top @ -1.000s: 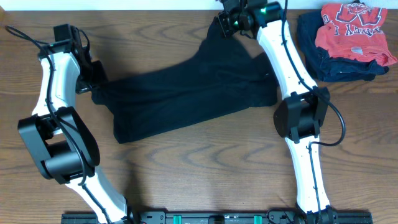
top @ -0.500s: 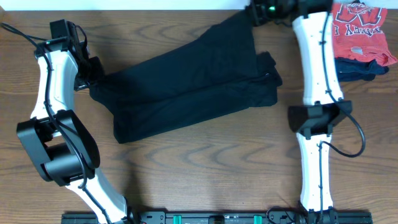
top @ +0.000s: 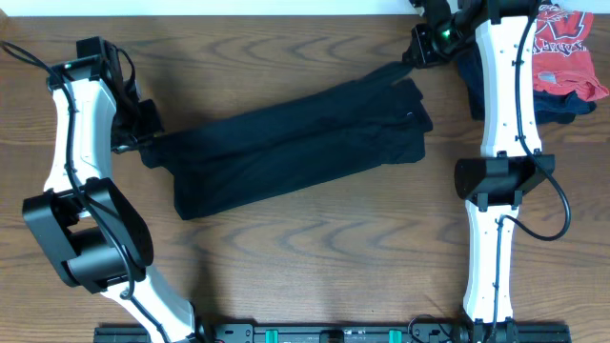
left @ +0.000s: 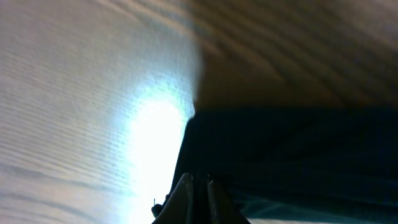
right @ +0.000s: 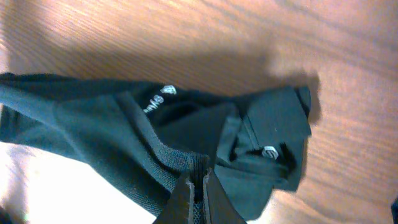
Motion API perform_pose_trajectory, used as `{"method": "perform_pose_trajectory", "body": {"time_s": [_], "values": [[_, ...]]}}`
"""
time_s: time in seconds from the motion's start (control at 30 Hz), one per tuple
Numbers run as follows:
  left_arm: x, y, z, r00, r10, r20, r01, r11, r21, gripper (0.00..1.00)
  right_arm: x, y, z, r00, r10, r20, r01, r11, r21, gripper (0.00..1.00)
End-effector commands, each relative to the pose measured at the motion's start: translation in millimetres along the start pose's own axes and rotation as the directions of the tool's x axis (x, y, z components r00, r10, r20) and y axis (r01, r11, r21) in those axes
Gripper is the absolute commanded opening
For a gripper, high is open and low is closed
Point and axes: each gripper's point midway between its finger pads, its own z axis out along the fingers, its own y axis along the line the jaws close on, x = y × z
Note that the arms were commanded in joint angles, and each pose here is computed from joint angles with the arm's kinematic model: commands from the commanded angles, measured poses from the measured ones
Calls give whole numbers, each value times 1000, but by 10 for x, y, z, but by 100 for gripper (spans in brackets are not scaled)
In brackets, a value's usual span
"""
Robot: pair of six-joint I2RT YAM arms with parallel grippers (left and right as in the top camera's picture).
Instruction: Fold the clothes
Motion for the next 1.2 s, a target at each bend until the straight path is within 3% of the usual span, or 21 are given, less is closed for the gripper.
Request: {"method": "perform_pose_trajectory", "body": {"time_s": [0.0,0.43,0.7,0.77,0.87,0.93,0.97,1.07,1.17], "values": [[150,14,46,999,6,-41,-7,1000,-7,6,124,-163,28,998,20,-54,-17,998,54,1],[598,-115,615,987,62,-149,-65,998,-15,6,662,-558,663,950,132,-283,-112,990,88,1],[637,-102,699,987,61,-151,-64,998,-16,6,892,-745,822,918,183,-353,-130,977,169,1],[637,-102,699,987,61,-151,-64,998,-16,9,889,-747,822,918,182,-352,-129,977,169,9],[640,-102,698,986,61,-152,-64,998,-17,42,861,-760,799,923,182,-341,-130,977,170,33],[637,-100,698,987,60,-151,-64,998,-17,70,839,-757,764,925,179,-335,-126,977,174,36],[626,-94,691,987,58,-149,-61,998,-16,77,811,-749,736,929,176,-326,-124,977,175,37],[580,-71,612,988,48,-145,-51,999,-16,84,702,-717,610,943,163,-290,-114,977,178,45],[543,-58,456,988,48,-147,-50,999,-16,87,545,-663,415,962,141,-233,-99,978,184,65]]}}
